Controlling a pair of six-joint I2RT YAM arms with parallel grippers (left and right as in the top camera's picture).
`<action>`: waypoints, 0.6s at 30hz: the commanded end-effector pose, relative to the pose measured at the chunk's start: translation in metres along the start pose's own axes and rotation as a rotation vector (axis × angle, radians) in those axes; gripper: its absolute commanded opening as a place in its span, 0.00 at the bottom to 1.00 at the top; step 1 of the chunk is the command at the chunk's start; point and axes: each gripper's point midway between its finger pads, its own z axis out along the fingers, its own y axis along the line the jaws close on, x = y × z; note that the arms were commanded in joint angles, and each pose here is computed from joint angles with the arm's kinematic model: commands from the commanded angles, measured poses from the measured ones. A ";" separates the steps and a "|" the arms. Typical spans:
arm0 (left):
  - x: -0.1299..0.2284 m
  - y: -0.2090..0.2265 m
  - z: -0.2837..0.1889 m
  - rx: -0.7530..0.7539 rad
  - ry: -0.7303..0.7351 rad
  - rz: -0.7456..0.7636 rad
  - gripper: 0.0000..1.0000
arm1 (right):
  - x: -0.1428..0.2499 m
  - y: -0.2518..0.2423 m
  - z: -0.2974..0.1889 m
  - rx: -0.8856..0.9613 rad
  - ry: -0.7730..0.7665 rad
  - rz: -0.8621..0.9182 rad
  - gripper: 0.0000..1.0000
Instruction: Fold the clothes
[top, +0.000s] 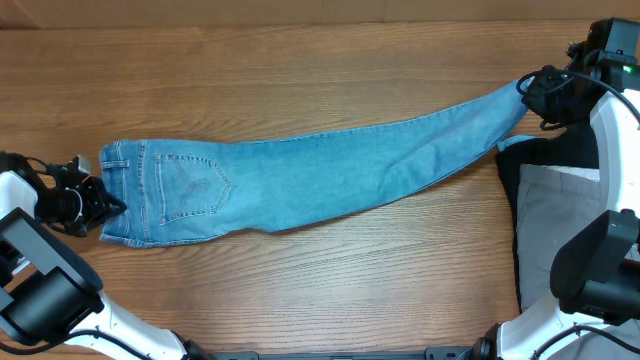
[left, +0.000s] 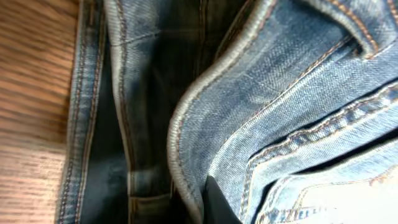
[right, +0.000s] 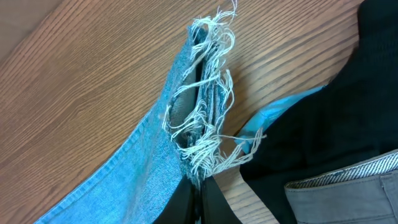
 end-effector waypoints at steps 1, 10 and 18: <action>-0.012 -0.009 -0.037 0.023 -0.078 0.014 0.04 | -0.005 0.002 -0.005 0.002 -0.023 -0.004 0.04; 0.011 0.010 -0.100 -0.099 -0.113 -0.124 0.04 | -0.027 -0.018 -0.009 0.020 -0.095 0.113 0.04; 0.040 0.030 -0.091 -0.199 -0.013 -0.259 0.16 | -0.034 -0.023 -0.012 -0.008 -0.113 0.104 0.04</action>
